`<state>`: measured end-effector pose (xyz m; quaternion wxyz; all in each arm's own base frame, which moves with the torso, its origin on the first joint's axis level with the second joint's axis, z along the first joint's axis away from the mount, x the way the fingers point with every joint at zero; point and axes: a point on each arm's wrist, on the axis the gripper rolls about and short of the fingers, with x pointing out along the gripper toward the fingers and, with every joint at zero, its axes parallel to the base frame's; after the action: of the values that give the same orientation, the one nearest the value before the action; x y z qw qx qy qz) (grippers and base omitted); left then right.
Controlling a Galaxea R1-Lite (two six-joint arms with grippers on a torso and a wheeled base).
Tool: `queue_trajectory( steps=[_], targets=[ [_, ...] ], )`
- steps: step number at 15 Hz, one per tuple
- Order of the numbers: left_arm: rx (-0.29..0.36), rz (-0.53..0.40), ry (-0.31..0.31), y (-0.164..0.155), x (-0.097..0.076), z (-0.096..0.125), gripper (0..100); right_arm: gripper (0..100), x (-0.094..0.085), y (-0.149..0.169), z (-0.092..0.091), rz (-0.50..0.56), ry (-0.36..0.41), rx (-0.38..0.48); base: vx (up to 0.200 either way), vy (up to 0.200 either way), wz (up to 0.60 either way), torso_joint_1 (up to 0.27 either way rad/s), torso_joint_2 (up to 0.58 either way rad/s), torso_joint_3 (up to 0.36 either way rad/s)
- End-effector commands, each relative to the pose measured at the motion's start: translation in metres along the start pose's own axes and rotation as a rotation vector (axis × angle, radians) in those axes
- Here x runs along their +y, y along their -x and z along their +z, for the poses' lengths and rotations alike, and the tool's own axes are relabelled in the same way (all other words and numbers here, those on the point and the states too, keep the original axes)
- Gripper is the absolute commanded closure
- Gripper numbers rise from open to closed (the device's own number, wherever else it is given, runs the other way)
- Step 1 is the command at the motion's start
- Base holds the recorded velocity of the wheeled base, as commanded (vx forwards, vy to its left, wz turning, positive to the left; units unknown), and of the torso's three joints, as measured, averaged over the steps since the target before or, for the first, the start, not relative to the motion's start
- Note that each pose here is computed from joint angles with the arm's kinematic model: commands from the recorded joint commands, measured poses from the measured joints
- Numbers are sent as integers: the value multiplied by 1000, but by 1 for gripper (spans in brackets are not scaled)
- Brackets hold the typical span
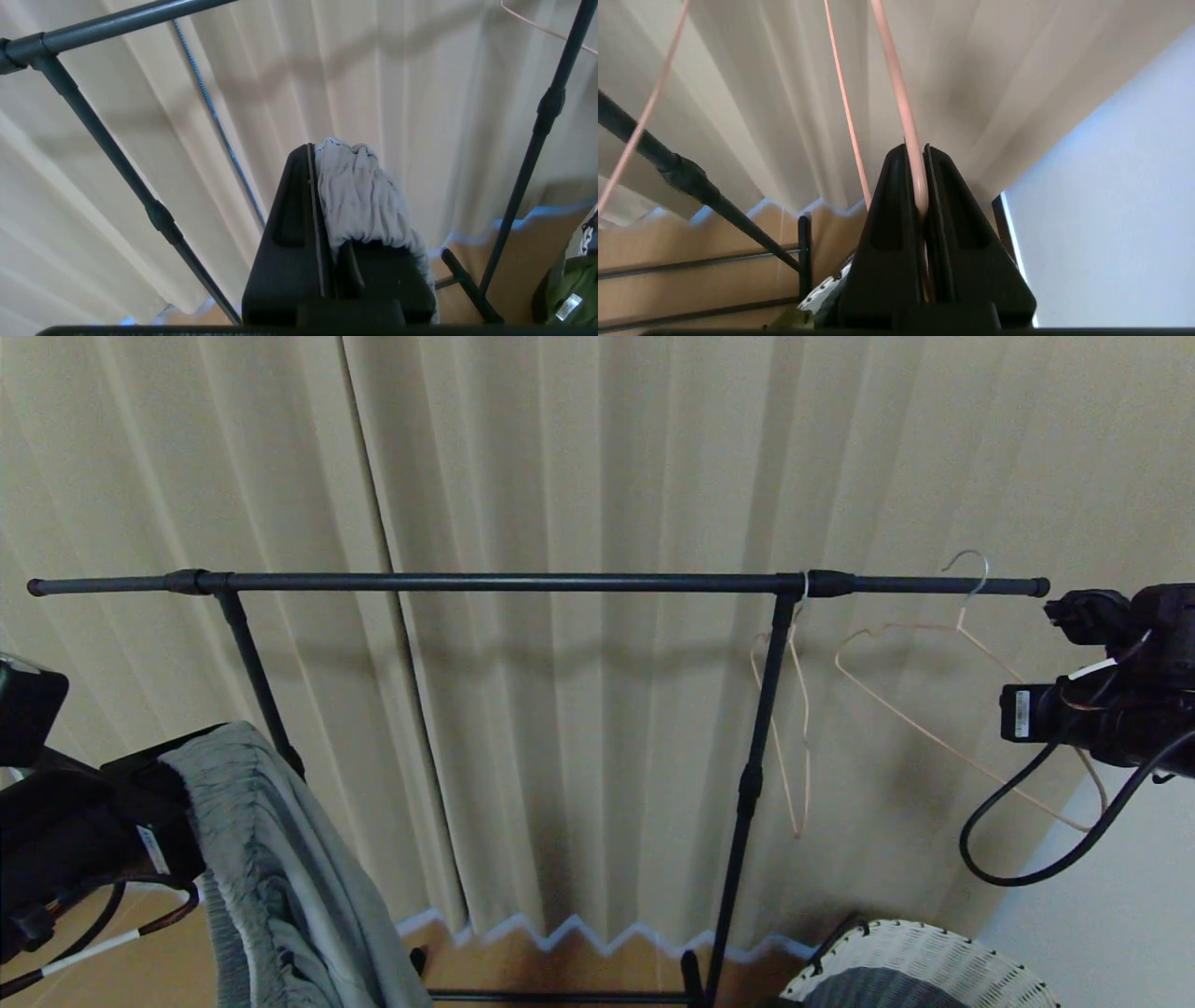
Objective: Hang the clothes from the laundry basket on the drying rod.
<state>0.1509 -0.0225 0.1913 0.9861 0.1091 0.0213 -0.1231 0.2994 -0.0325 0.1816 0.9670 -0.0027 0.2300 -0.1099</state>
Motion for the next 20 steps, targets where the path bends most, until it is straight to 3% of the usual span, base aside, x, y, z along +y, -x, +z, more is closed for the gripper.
queue_trajectory(
  steps=[1,5,12,14,18,20],
  targets=[
    [1,0,0,0,0,0,100,100,-1,11,4,0,-4,-27,0,0,0,0,0,0],
    [2,6,-2,0,1,-1,100,100,-4,33,-3,2,-5,-41,0,0,0,0,0,0],
    [5,8,-2,0,1,-1,100,100,-7,59,-21,28,-13,-30,-200,0,0,0,3,3],
    [5,19,0,0,3,-1,100,100,-8,66,-21,30,-24,-46,-200,0,0,0,7,5],
    [7,19,0,0,3,-1,100,100,-8,81,-17,91,-35,-91,0,0,0,0,0,0],
    [7,19,0,0,3,-1,100,100,-6,91,-14,143,-98,-120,0,0,0,0,0,0]
  ],
)
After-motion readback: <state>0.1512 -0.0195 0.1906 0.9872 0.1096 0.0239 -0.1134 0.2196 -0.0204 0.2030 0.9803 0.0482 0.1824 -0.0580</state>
